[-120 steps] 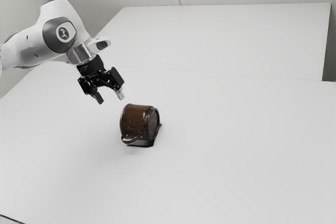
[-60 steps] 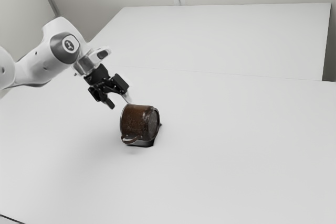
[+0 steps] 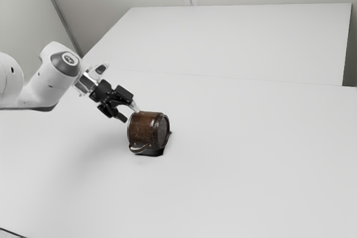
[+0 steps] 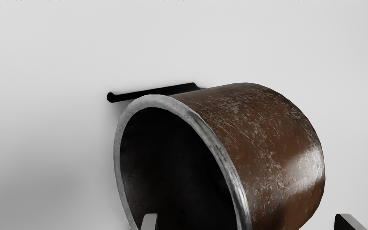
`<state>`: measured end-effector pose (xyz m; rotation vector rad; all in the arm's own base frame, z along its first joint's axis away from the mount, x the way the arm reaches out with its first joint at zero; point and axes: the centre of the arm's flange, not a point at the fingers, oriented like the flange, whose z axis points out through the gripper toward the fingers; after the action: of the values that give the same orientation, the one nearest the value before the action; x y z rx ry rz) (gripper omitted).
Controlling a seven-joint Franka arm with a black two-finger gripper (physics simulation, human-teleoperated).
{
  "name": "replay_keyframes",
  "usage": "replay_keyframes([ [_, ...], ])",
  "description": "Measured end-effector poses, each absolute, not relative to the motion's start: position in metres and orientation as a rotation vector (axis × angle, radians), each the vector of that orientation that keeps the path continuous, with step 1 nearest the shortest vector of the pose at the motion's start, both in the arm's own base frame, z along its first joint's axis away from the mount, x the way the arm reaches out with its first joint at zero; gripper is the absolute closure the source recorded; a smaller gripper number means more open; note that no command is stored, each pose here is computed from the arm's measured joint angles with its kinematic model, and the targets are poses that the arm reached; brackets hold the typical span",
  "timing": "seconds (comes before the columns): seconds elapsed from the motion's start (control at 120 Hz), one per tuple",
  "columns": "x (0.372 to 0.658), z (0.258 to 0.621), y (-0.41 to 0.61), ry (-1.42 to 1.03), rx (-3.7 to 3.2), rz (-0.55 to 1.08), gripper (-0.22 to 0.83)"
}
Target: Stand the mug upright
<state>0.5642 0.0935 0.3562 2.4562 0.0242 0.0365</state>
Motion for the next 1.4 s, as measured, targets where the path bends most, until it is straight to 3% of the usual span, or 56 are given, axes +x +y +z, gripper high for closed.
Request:
replay_keyframes([
  [0.558, 0.566, 0.317, 0.084, -0.027, 2.149, 0.221, 0.01],
  [0.625, 0.565, 0.317, 0.08, -0.04, 2.12, 0.238, 0.09],
  [0.8, 0.566, 0.319, 0.074, -0.089, 2.081, 0.274, 0.47],
  [0.9, 0.565, 0.32, 0.068, -0.121, 2.071, 0.286, 0.61],
  [1.133, 0.56, 0.326, 0.065, -0.167, 2.081, 0.324, 0.72],
  [1.4, 0.549, 0.402, 0.039, -0.335, 2.114, 0.446, 0.76],
])
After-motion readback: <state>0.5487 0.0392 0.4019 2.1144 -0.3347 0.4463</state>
